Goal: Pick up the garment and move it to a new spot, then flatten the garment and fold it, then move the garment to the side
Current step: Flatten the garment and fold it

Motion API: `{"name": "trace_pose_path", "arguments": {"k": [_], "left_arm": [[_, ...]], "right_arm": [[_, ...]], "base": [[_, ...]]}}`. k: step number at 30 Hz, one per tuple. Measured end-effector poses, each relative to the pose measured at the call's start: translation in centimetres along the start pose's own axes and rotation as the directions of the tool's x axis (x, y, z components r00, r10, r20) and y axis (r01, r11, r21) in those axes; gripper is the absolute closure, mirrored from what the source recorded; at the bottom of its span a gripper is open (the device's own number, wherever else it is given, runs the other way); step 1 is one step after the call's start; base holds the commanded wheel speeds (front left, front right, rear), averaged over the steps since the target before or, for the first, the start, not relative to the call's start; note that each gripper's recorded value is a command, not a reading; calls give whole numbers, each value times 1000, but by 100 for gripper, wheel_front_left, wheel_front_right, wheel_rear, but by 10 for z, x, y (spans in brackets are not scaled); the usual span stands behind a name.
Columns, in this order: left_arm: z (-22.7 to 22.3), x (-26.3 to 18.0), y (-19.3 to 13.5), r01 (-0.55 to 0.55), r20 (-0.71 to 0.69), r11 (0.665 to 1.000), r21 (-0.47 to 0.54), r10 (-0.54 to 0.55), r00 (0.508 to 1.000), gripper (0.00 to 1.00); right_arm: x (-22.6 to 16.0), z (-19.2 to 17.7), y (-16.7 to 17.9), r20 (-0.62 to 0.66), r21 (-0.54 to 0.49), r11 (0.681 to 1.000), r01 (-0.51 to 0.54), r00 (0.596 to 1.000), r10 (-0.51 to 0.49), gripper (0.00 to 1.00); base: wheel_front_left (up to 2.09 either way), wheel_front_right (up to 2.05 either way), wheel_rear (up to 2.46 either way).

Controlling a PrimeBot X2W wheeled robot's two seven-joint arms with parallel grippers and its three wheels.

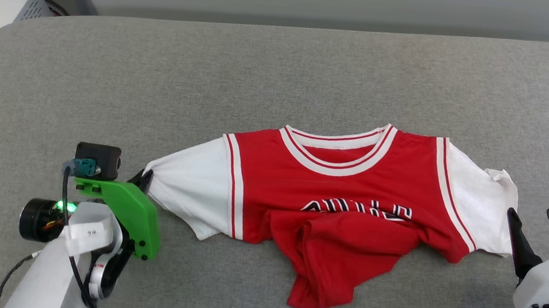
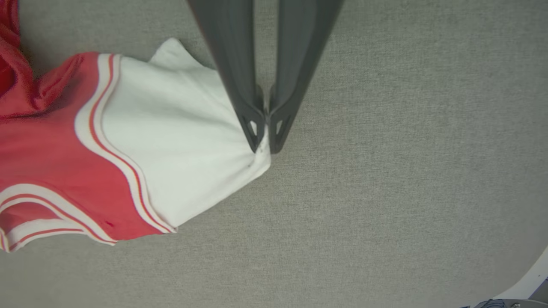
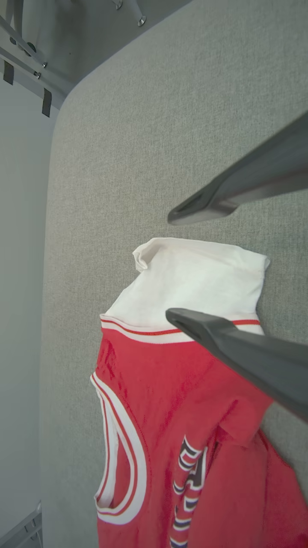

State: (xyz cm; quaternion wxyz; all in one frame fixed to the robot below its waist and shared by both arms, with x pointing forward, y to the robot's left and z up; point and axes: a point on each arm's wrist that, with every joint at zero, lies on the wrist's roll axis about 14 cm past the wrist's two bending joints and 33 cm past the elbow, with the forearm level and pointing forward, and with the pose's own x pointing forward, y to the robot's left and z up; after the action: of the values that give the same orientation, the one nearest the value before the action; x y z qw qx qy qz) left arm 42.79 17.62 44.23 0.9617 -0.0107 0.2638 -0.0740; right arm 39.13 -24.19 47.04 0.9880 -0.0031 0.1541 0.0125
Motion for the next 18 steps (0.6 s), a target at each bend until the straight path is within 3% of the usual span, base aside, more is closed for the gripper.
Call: {"name": "trace_pose_path", "arguments": {"k": [6, 11, 18], "left_arm": [[-3, -35, -5, 23, -10, 999, -47, -23, 1000, 100], [6, -49, -19, 66, -7, 996, -54, -66, 998, 100], [4, -48, -27, 94, -34, 994, -47, -96, 995, 100]], "right_arm": [[10, -22, 5, -248, -32, 998, -46, 968, 37, 0], [37, -2, 0, -380, -76, 994, -79, 924, 44, 0], [66, -18, -3, -559, -105, 989, -106, 829, 29, 0]], "base": [[0, 0, 0], [0, 0, 0], [0, 0, 0]]}}
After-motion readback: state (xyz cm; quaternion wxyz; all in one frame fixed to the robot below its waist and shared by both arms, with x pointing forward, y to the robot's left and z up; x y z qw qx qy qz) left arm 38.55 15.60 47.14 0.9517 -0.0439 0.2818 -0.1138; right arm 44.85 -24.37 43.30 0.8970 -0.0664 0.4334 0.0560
